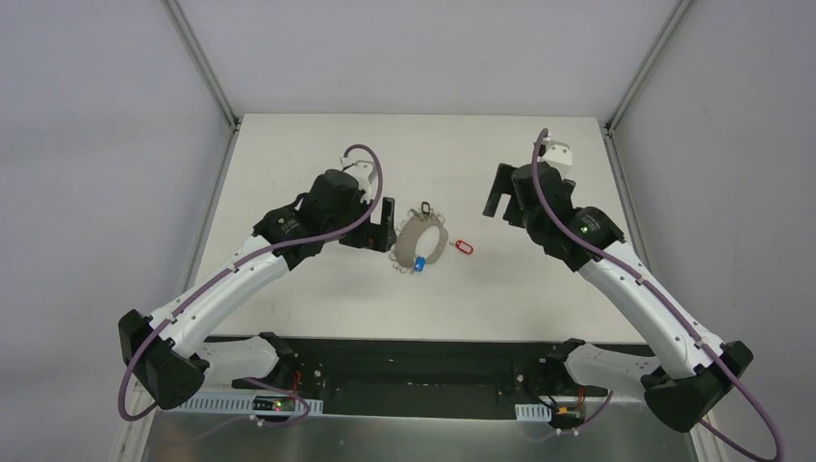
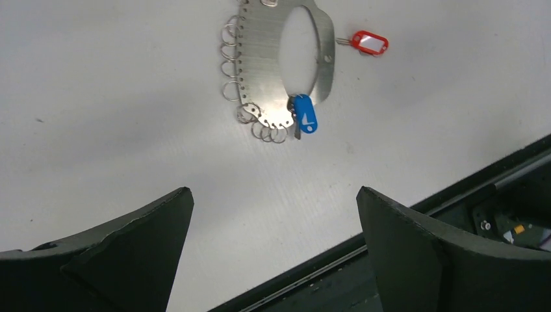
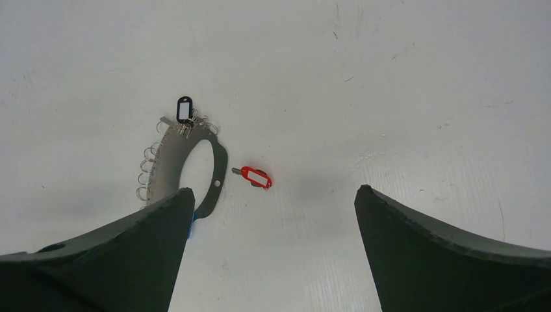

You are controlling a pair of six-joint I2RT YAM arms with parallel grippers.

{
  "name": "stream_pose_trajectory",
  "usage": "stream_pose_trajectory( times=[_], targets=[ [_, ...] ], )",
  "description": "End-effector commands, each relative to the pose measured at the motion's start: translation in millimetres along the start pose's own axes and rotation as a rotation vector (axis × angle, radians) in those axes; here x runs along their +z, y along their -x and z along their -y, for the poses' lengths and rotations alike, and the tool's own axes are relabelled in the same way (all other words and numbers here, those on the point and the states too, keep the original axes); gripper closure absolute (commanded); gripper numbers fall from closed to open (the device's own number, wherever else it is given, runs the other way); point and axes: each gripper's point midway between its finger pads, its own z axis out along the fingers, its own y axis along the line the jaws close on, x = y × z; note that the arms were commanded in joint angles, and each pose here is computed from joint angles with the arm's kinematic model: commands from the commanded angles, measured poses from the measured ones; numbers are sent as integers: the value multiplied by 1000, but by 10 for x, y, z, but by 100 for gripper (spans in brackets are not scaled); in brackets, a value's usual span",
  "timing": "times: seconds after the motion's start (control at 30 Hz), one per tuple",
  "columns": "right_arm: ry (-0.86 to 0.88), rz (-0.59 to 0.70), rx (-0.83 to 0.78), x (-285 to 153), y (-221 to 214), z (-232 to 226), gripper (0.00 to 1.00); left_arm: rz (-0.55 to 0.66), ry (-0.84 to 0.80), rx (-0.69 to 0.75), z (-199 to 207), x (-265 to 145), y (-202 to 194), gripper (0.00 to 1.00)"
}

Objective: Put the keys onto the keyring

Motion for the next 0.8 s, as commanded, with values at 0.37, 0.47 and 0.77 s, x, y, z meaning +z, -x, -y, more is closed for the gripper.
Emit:
stream_pose_trajectory(
  times=[0.37, 0.47, 0.77],
  targets=[
    [90, -148, 37, 511, -428, -577, 1, 22, 127, 36, -335, -22, 18, 1],
    [60, -189, -11, 605, -547, -669, 1, 28, 155, 29, -391, -22, 5, 1],
    [278, -341, -84, 639, -1054, -1224, 4, 21, 198, 5, -470, 23, -39, 1]
  ],
)
